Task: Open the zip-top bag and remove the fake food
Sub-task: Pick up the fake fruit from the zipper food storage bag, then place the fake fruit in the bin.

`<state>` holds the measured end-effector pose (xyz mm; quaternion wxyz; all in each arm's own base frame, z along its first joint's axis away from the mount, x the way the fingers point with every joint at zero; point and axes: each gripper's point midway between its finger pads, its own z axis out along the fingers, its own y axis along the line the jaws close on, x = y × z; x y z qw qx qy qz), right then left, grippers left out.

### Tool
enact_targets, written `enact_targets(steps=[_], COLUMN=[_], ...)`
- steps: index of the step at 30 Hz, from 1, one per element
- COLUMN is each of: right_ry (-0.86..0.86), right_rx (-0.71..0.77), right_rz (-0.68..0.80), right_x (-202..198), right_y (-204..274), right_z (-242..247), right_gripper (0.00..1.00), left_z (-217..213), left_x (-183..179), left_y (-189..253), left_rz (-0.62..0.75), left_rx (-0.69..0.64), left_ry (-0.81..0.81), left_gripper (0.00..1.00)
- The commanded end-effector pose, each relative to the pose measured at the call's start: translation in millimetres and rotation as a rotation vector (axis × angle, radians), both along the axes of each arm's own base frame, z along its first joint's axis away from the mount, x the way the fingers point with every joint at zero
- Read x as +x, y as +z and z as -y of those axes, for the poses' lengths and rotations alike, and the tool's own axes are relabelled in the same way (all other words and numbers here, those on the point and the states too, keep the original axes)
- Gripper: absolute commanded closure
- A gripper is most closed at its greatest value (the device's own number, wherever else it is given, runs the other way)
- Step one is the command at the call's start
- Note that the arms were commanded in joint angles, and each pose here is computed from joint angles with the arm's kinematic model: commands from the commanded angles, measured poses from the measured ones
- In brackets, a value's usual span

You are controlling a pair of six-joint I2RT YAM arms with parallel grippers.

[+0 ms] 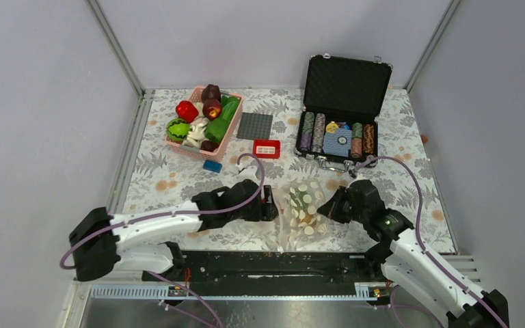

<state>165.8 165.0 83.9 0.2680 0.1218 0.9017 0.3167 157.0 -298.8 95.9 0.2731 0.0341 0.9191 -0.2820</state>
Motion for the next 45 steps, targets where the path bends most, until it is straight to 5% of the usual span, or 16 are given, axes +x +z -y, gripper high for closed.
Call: enact_targets(steps=[1,10,23,32,45], right_ry=[-0.094,-0.139,-0.109,-0.073,-0.041], right_rx=[-0.033,-0.065,-0.080,-0.128,-0.130], right_rz=[0.031,0.056,0.071,0.078,0.058], right_x=[7,7,7,11,12], right_y=[4,5,3,-2,-10], right_z=[14,26,25,26,20], right_gripper=[1.00,1.00,1.00,1.00,1.00], left_z=[-44,-109,-166,-198,-248], left_x=[-2,18,182,278,282], left_y=[20,72,221,191,131], left_rz=[0.037,0.099,0.363,0.279,0.209], left_rx=[0.080,0.052,0.175,0.248,0.217], left_ry=[0.043,0.199,0.322,0.414,0.586], left_gripper=[0.49,0.48,0.48,0.52,0.53])
